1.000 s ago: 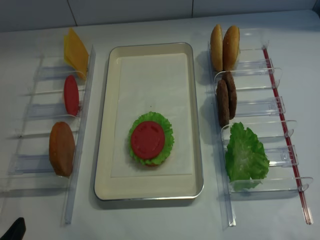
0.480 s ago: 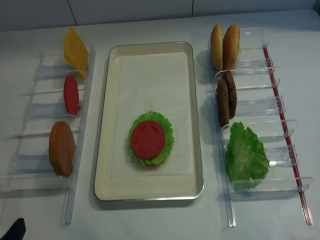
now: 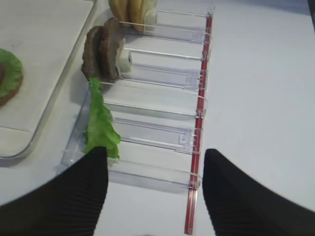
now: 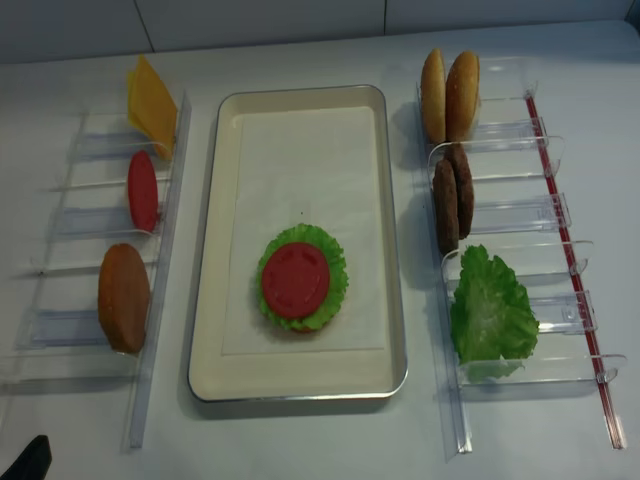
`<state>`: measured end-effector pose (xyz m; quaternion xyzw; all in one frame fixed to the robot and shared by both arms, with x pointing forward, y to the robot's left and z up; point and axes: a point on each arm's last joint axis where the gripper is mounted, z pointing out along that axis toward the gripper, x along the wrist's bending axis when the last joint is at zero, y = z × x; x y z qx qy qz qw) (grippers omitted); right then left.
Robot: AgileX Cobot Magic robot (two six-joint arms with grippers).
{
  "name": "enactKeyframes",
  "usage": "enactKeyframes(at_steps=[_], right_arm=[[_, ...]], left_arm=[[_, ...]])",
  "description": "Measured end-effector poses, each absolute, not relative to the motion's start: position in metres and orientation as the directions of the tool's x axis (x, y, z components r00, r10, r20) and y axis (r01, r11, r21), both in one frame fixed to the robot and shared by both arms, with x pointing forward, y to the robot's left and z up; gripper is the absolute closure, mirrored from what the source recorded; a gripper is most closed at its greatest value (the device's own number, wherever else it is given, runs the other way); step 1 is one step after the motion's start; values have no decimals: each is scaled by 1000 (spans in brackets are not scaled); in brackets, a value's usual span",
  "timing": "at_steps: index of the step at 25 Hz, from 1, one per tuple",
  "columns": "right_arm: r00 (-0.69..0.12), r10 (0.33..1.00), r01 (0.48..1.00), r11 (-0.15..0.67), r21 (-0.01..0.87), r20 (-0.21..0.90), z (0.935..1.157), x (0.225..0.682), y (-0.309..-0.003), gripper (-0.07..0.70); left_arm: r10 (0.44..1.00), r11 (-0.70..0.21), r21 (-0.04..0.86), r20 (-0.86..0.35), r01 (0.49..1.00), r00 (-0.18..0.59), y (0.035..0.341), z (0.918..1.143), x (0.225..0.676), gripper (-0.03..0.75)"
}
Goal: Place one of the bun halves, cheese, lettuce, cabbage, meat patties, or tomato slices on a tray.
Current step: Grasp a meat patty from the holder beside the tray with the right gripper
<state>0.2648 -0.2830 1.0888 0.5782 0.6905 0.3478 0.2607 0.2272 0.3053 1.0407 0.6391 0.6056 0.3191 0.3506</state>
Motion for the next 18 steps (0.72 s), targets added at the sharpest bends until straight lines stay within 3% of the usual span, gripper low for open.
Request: enactKeyframes(at_steps=[8,18], right_arm=[[-353,920,684,131,718,168,1123,312,-265,234],[-442,828,763,144,630,346,1116,371,-248,258]], left_arm=[[998,-21,835,-17,550,63,305,1041,227,293],[998,-21,835,-17,550,63,305,1041,227,293]])
